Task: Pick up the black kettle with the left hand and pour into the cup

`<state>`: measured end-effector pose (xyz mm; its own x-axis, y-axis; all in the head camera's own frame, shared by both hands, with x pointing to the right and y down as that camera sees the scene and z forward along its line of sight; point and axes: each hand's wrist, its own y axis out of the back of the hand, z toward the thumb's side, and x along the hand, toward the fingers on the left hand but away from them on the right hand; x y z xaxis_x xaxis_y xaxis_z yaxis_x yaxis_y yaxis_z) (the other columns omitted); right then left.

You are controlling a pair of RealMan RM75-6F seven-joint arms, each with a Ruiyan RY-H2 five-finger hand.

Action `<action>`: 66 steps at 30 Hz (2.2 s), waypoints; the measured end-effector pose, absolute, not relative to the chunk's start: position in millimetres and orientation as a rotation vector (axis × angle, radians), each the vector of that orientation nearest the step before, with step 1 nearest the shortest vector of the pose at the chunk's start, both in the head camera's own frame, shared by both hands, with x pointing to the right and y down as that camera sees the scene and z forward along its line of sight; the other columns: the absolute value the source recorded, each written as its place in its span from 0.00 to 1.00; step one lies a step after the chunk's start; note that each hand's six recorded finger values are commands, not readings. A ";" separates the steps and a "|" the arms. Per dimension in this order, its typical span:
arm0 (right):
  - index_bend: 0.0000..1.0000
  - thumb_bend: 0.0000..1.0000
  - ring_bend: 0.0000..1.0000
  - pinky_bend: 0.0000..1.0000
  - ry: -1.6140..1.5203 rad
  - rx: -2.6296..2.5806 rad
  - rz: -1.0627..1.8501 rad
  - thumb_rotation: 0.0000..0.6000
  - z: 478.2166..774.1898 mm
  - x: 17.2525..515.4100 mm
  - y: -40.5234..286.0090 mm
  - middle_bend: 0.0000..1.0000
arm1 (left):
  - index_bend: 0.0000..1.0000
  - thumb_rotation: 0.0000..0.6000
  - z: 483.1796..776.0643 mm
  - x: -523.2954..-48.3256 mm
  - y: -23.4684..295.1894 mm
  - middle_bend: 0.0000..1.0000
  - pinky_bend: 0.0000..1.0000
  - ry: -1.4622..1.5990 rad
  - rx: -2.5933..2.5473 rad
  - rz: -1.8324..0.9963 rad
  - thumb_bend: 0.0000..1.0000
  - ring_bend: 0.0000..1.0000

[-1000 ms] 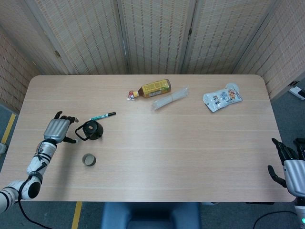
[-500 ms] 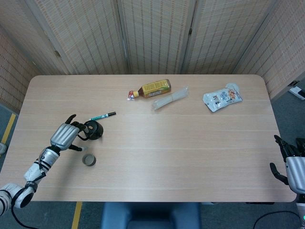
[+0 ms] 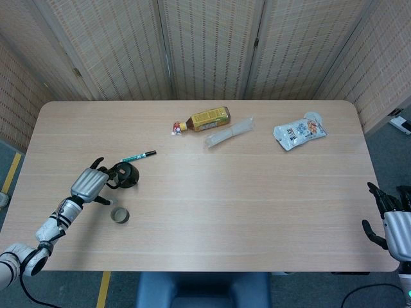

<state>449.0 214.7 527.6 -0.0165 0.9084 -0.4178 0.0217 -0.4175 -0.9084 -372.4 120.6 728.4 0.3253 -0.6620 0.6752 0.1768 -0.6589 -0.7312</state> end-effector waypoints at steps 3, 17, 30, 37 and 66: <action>0.06 0.39 0.26 0.07 -1.003 -1.527 1.526 1.00 527.7 448.9 214.2 0.24 | 0.42 0.77 730.2 -373.9 122.3 0.43 0.00 0.431 -1.848 -1.431 0.20 0.33; 0.06 0.39 0.27 0.07 -1.014 -1.532 1.521 1.00 527.7 450.5 215.9 0.24 | 0.45 0.78 732.2 -368.0 130.0 0.46 0.00 0.416 -1.864 -1.415 0.20 0.35; 0.06 0.39 0.27 0.07 -1.021 -1.540 1.519 1.00 529.5 452.0 216.7 0.24 | 0.50 0.78 737.4 -368.0 134.3 0.51 0.00 0.406 -1.873 -1.437 0.20 0.40; 0.06 0.39 0.27 0.07 -1.030 -1.544 1.519 1.00 530.5 452.6 217.8 0.24 | 0.52 0.78 740.5 -369.7 138.2 0.53 0.00 0.397 -1.882 -1.457 0.20 0.42; 0.06 0.39 0.26 0.07 -1.043 -1.539 1.524 1.00 531.1 454.1 218.8 0.24 | 0.54 0.61 747.1 -372.7 144.6 0.54 0.00 0.433 -1.950 -1.516 0.05 0.43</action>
